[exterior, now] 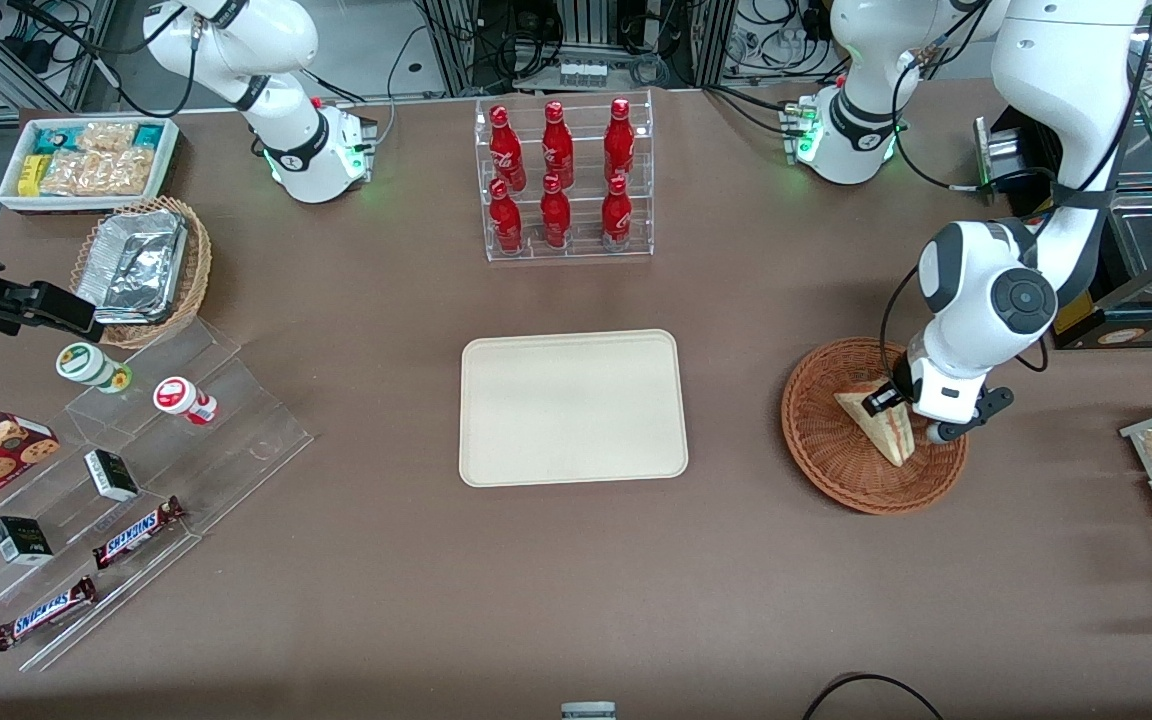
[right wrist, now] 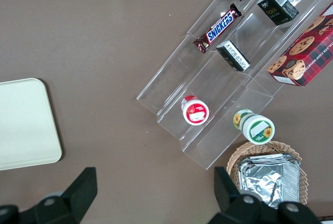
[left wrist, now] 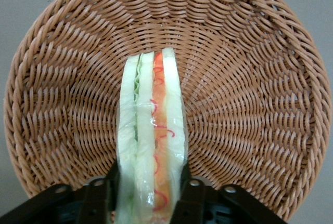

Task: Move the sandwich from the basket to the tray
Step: 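Lower the left gripper and close it on the wrapped sandwich, then lift the sandwich and carry it over the cream tray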

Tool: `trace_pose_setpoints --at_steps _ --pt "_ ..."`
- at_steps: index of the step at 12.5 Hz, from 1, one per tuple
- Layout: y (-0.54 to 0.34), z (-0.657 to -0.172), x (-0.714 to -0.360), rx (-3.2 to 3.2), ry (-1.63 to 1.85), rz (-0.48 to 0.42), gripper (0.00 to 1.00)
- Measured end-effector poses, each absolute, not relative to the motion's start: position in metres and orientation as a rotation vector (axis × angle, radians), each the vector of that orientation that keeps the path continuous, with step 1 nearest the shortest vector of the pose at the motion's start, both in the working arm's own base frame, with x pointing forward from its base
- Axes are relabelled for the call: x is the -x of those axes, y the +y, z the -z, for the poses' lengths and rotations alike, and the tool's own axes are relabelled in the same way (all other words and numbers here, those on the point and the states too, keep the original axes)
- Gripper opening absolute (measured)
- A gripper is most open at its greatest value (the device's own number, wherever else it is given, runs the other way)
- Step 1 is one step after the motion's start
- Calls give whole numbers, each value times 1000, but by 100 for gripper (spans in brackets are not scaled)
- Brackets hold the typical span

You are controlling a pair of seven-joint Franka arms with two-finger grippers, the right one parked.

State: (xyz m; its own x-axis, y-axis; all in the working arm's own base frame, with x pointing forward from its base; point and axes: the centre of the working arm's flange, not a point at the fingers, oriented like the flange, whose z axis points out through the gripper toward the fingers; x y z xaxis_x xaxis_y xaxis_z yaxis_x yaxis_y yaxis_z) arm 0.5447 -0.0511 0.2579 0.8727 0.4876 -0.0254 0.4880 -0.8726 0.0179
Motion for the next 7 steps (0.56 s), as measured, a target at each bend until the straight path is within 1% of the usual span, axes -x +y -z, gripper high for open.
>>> trace_pose_setpoints --at_steps 1,3,4,5,6,7 --pt "-52 -265 -549 -3025 787 68 33" --pt "-56 -293 -565 -3043 780 150 27" --pt "-61 -309 -572 -3049 770 177 25" --pt "-68 -323 -577 -3057 751 195 22" --pt "-79 -331 -580 -3066 724 204 17" --pt "-92 -335 -580 -3077 684 207 15"
